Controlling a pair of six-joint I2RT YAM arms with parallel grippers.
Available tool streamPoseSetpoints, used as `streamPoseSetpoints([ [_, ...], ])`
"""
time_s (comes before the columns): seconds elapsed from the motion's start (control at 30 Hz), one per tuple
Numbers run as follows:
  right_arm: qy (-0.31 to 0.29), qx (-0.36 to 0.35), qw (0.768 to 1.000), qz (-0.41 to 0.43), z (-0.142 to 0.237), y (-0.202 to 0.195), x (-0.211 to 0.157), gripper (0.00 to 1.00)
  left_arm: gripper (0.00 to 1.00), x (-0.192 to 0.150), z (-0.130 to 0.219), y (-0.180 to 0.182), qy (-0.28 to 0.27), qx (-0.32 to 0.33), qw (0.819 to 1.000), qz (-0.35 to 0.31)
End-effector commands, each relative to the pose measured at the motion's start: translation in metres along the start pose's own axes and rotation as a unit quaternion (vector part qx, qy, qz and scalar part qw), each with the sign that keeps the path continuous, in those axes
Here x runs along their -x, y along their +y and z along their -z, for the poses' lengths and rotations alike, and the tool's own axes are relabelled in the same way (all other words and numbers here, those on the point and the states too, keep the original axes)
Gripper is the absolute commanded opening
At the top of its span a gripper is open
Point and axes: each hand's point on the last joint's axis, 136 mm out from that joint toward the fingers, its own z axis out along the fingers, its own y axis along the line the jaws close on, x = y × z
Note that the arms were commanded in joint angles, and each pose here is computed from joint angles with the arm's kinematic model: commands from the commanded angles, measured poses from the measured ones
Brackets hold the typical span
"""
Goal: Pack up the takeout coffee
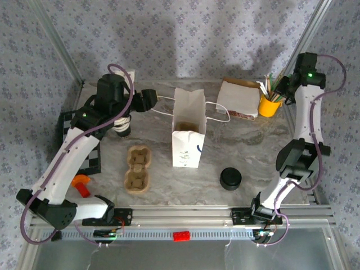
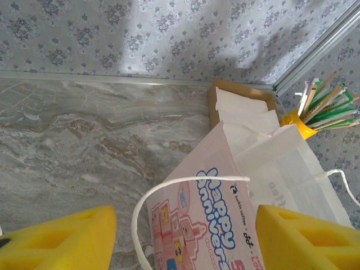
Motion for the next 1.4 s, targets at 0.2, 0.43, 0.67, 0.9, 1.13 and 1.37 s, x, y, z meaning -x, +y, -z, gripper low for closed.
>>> streamPoseSetpoints([
  [0.2,0.015,-0.03,0.999,0.029,-0.032,0.019,-0.019,0.53,0.66,0.006,-0.005,0.009,-0.02,0.012,1.0,0.005],
  [0.43,-0.005,-0.046,0.999,0.016,-0.05,0.009,-0.013,0.51,0.66,0.007,-0.007,0.015,-0.027,0.016,0.999,0.011],
  [0.67,-0.006,-0.053,0.999,0.01,-0.066,0.008,-0.006,0.46,0.66,0.005,-0.013,0.023,-0.026,0.023,0.999,0.016],
  [0.9,-0.017,-0.058,0.998,0.013,-0.065,0.009,0.0,0.37,0.66,0.007,-0.013,0.025,-0.029,0.021,0.999,0.022],
  [1.13,-0.02,-0.059,0.998,0.008,-0.068,0.009,0.005,0.3,0.66,0.009,-0.014,0.023,-0.031,0.017,0.999,0.023],
  [1.37,-0.016,-0.065,0.998,0.002,-0.067,0.007,0.004,0.2,0.66,0.009,-0.017,0.023,-0.027,0.015,0.999,0.027],
])
